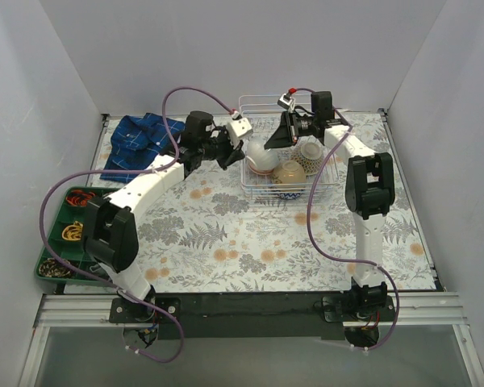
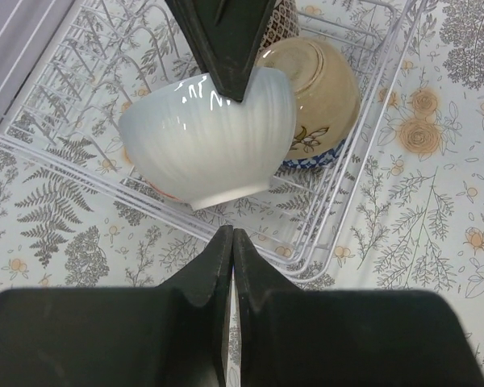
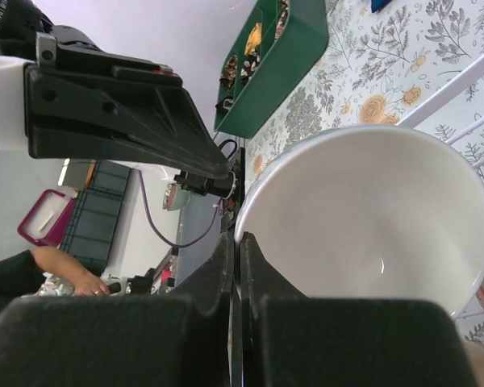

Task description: Load the bowls into the dish rack

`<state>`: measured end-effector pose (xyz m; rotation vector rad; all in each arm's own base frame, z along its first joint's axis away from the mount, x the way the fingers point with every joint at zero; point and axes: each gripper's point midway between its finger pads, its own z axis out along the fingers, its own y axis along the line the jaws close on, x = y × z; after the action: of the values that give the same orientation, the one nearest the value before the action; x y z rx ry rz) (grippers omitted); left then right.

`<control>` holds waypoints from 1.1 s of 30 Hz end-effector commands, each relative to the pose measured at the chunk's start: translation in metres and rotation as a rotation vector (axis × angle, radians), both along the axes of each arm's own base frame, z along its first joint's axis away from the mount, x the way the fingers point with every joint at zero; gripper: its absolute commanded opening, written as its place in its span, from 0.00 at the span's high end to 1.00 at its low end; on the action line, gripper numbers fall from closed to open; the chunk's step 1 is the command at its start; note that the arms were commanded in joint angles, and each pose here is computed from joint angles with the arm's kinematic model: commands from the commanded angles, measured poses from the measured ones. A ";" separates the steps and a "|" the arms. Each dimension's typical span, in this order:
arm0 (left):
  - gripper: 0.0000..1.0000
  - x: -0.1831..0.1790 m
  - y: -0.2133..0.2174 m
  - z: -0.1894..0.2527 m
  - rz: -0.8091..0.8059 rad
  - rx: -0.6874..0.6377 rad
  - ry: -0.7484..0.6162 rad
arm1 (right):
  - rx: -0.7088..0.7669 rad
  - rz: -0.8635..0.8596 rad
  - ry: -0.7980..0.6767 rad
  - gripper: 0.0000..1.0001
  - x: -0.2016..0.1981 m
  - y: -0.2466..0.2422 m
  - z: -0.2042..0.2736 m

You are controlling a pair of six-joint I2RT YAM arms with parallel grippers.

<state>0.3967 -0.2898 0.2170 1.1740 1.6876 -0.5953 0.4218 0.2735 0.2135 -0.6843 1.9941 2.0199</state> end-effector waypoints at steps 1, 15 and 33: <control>1.00 0.000 -0.019 0.007 -0.062 0.005 -0.030 | 0.073 0.122 -0.032 0.99 -0.009 -0.007 0.017; 1.00 0.003 -0.035 -0.023 -0.060 0.069 0.007 | 0.054 0.104 0.017 0.99 0.008 -0.005 -0.012; 1.00 0.032 -0.034 -0.031 0.034 0.122 -0.025 | 0.051 0.130 0.049 0.99 0.005 0.001 -0.016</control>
<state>0.4087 -0.3311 0.1489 1.2823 1.8168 -0.5554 0.4345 0.2759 0.2098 -0.7163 1.9774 2.0909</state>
